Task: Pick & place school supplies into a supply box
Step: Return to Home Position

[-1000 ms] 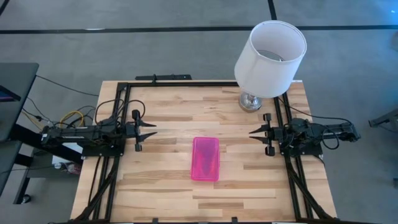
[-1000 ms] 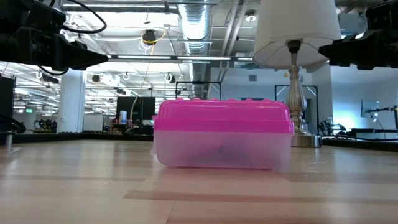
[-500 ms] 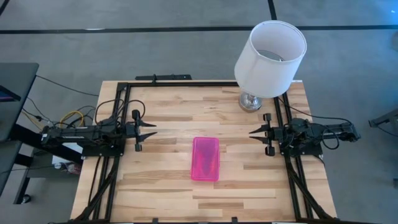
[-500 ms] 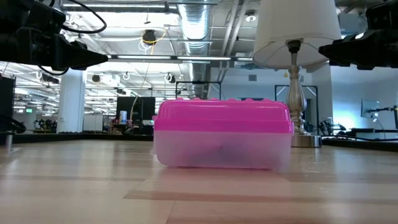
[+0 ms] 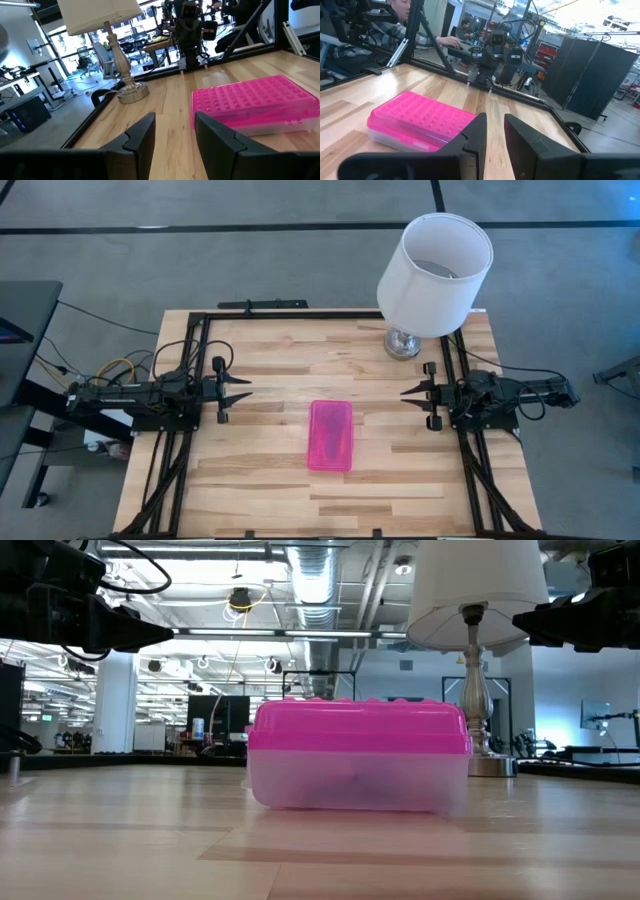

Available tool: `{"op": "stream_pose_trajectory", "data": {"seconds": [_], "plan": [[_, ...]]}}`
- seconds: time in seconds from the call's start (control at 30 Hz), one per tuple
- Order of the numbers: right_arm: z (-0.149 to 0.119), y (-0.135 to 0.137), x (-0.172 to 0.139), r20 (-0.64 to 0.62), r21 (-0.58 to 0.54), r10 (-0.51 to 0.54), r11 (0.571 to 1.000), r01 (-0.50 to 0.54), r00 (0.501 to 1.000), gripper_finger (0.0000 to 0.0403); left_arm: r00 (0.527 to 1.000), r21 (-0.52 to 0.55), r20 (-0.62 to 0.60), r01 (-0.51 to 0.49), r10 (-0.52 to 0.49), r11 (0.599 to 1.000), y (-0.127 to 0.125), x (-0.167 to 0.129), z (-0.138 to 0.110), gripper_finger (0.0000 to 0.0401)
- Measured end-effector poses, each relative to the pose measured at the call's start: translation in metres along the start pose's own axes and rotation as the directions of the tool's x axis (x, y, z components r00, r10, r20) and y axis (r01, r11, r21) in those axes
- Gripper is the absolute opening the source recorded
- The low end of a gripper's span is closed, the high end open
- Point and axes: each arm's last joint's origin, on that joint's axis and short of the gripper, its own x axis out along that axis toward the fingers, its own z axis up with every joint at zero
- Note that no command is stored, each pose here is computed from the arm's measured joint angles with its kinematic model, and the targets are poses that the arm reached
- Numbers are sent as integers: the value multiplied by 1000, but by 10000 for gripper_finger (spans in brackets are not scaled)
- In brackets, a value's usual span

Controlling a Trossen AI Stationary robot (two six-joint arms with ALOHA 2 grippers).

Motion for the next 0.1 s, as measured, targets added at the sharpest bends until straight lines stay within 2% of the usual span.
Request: {"op": "stream_pose_trajectory", "data": {"seconds": [0.1], "plan": [[0, 0, 0, 0, 0, 0, 1000, 0, 1000, 63, 1000, 8, 0, 0, 0, 1000, 0, 0, 0, 132]]}}
